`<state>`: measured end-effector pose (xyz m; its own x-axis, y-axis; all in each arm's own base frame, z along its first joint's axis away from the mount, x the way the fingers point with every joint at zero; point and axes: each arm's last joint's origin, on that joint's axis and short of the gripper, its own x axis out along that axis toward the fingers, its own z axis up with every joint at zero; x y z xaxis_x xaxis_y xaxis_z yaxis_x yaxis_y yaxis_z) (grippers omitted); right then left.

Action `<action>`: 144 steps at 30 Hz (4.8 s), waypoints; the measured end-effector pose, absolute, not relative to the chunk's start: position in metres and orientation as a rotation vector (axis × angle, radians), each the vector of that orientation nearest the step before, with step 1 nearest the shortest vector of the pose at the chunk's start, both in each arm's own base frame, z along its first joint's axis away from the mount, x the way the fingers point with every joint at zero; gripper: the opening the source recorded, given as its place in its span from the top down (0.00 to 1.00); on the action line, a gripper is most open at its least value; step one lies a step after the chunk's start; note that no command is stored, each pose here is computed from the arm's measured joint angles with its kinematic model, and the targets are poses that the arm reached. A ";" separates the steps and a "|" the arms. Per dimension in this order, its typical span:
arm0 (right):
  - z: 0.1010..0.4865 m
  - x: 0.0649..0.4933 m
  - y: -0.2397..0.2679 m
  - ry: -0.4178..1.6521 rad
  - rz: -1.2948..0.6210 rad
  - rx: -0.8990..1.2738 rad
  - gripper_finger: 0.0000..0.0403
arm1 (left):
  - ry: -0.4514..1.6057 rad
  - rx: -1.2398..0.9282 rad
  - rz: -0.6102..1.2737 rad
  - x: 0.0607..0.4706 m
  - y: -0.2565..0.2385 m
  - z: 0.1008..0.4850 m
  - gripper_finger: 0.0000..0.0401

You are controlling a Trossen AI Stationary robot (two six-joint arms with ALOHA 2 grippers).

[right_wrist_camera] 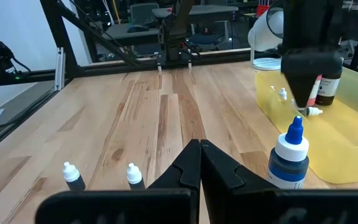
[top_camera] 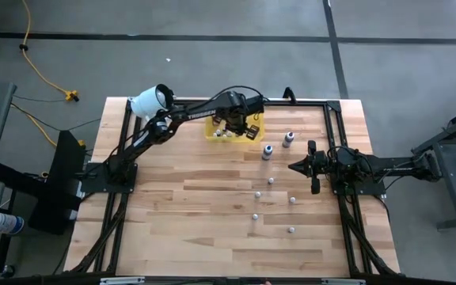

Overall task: Pick & Place food coloring
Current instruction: Put the small green food coloring bottle into the yellow container, then put the large blue food coloring bottle into the yellow container

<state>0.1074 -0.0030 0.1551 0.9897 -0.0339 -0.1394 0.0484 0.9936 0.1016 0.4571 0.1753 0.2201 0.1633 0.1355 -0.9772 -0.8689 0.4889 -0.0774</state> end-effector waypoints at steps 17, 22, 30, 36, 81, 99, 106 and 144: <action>0.155 0.107 -0.003 0.139 -0.041 0.105 1.00 | 1.257 -0.782 0.843 0.460 0.175 0.199 0.94; 0.155 0.107 -0.003 0.138 -0.042 0.105 1.00 | 1.255 -0.783 0.844 0.460 0.175 0.200 0.87; 0.155 0.107 -0.003 0.139 -0.042 0.105 1.00 | 1.261 -0.768 0.831 0.459 0.176 0.200 0.77; 0.155 0.107 -0.003 0.138 -0.041 0.105 1.00 | 1.261 -0.767 0.830 0.459 0.176 0.200 0.75; 0.155 0.107 -0.003 0.138 -0.041 0.105 1.00 | 0.779 -0.064 0.382 0.452 0.056 0.369 0.75; 0.155 0.107 -0.003 0.138 -0.041 0.105 1.00 | 0.884 0.110 0.208 0.399 0.054 0.406 1.00; 0.155 0.107 -0.003 0.138 -0.042 0.105 1.00 | 0.809 0.152 0.126 0.348 0.046 0.395 1.00; 0.155 0.107 -0.003 0.138 -0.041 0.105 1.00 | 0.074 -0.162 0.066 0.104 0.018 0.210 1.00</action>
<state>0.1074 -0.0030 0.1552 0.9897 -0.0337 -0.1390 0.0481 0.9937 0.1017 0.1036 0.0175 0.2104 0.9951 0.0601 -0.0785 -0.0720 0.9848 -0.1582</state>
